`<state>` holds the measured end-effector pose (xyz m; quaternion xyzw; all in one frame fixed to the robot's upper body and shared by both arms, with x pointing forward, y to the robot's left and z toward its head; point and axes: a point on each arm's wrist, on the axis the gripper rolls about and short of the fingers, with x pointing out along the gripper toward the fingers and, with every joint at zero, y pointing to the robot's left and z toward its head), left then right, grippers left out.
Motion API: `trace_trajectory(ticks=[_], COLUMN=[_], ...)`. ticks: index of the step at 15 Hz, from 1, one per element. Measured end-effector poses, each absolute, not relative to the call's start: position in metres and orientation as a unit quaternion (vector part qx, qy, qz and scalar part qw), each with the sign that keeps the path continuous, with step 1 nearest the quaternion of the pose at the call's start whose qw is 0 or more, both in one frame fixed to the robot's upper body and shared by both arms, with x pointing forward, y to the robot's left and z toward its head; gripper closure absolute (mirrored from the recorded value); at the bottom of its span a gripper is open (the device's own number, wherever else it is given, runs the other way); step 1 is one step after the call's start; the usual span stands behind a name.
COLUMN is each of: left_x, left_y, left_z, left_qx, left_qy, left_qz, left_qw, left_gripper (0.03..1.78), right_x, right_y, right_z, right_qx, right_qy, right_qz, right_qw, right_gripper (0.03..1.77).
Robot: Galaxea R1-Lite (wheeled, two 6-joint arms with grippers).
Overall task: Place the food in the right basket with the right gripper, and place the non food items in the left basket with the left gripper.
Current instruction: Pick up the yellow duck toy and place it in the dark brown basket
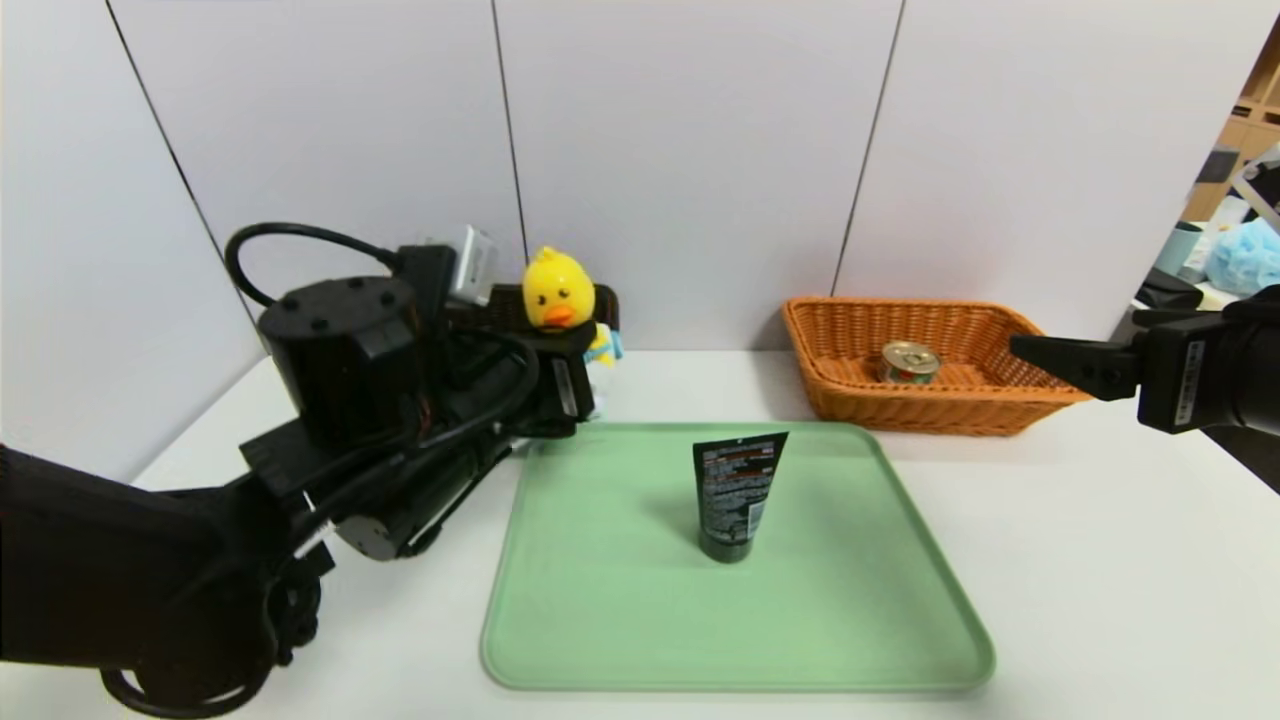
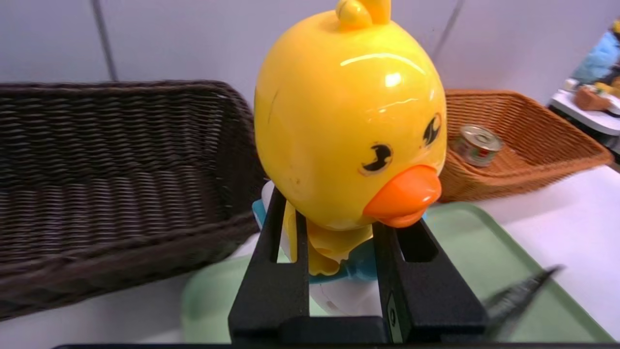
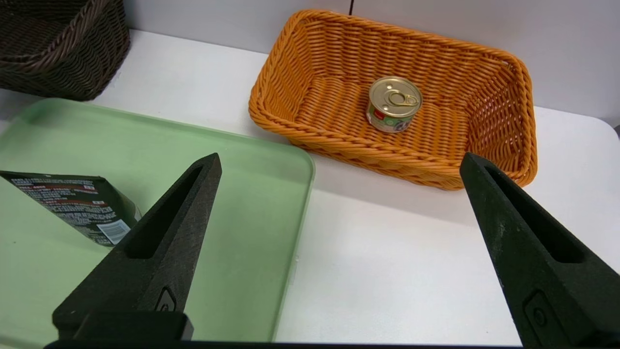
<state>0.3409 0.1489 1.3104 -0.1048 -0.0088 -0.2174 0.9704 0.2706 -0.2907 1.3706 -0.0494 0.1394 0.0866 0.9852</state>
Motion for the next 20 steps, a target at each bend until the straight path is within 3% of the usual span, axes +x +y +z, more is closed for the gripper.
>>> trace_trajectory(ticks=[6,12,20], left_x=[0.391,0.419,0.487], left_y=[0.207,0.221,0.239], left_z=[1.337,1.355,1.319], left_qx=[-0.080,-0.031,-0.026], left_qy=[0.026,0.072,0.109], left_qz=[-0.121,-0.094,-0.045], left_qw=[0.989,0.992,0.993], left_gripper=[1.41,1.41,1.41], right_x=[0.270,0.265,0.248], right_y=[-0.291,-0.292,-0.299], right_z=[1.373,1.376,1.378], right_qx=[-0.052,-0.051,-0.049], right_qy=[0.146,0.141,0.148], right_qz=[0.083,0.085,0.084], right_qw=[0.984,0.985,0.984], right_gripper=[0.10,0.10,0.10])
